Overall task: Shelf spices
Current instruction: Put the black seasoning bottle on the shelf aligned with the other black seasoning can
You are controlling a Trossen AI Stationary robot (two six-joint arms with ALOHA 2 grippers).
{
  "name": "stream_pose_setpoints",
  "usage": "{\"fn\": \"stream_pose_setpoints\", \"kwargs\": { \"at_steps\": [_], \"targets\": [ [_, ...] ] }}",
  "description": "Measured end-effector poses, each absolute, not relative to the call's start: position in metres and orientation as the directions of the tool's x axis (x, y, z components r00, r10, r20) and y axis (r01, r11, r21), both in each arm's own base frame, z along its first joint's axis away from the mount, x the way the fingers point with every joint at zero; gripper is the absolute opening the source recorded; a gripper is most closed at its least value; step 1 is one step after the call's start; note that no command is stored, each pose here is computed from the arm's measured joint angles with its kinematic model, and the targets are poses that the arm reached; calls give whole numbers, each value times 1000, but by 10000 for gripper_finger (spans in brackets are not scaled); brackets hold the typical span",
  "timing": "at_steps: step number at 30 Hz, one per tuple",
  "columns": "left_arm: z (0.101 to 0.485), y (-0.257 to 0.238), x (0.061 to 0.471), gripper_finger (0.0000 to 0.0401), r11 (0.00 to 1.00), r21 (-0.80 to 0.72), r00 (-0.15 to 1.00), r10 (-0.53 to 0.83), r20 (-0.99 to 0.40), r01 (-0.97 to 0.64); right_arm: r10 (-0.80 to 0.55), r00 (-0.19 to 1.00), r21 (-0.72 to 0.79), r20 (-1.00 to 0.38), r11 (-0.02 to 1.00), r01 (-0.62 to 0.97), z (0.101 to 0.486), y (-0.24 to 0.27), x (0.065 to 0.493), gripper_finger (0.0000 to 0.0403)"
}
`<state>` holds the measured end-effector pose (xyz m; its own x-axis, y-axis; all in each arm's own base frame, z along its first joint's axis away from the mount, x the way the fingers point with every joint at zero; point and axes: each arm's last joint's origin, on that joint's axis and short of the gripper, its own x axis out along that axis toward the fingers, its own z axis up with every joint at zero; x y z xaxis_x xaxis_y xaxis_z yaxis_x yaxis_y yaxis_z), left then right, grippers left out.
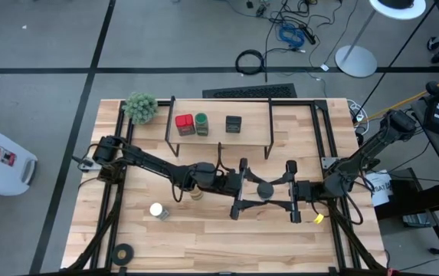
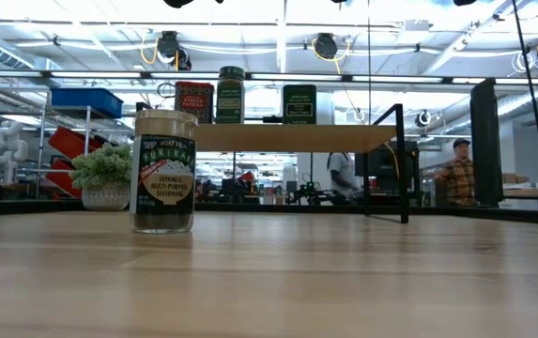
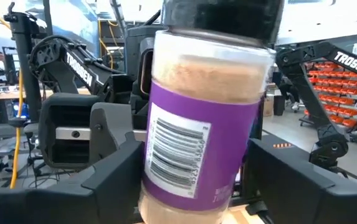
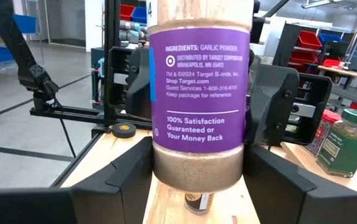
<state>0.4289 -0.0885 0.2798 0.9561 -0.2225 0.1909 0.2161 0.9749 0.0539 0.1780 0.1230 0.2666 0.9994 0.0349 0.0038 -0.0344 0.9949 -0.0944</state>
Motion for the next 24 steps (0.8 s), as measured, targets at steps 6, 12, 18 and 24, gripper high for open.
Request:
{"fn": "stream_pose_setpoints", "kwargs": {
  "at_steps": [6,12,18,24],
  "targets": [
    [280,-89,429,306,977,61,958,-211,192,203,48,999,-92,3,995,-48,266,124,178,214],
    [282,-88,428,307,980,79,962,-196,189,184,38,999,-91,3,995,-38,266,123,178,214],
    [290,-87,423,307,980,91,969,-189,158,177,33,999,-84,9,996,-32,267,123,178,214],
    [297,-86,416,307,978,106,976,-191,103,181,33,999,-88,4,996,-33,267,123,178,214]
  ]
}}
